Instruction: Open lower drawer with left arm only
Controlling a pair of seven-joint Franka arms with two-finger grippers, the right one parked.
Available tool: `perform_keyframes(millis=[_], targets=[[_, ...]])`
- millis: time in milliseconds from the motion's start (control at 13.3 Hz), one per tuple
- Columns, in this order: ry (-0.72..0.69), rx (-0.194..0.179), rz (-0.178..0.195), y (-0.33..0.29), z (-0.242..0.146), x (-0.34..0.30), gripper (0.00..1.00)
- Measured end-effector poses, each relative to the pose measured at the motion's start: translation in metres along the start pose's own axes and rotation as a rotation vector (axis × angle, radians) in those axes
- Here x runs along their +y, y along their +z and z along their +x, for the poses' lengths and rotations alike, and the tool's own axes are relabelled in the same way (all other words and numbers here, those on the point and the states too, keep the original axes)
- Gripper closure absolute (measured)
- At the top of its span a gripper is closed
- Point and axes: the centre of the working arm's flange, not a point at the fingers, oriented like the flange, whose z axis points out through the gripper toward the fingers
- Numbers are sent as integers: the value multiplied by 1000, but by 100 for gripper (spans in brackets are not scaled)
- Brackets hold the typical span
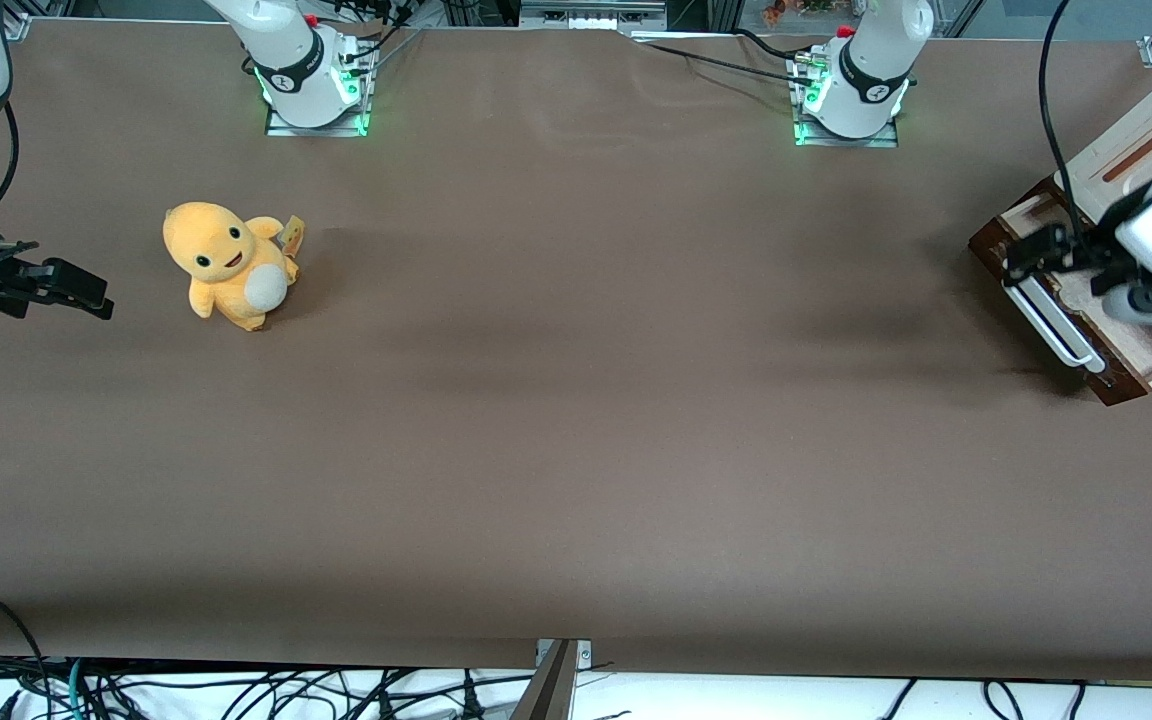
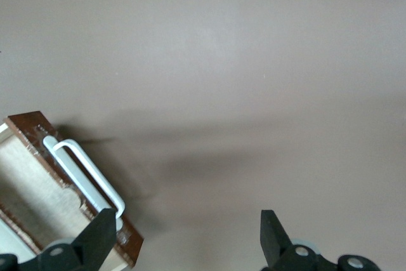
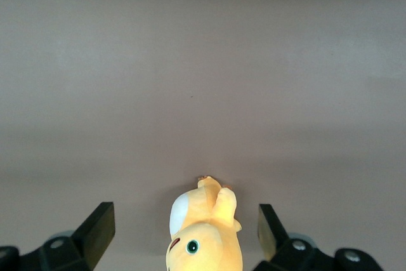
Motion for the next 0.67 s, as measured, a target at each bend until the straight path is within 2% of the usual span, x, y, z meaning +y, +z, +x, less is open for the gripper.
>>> perform_keyframes(millis=[225, 675], targets=[[30, -12, 3, 2, -17, -18, 0], [55, -22, 4, 7, -17, -6, 0]])
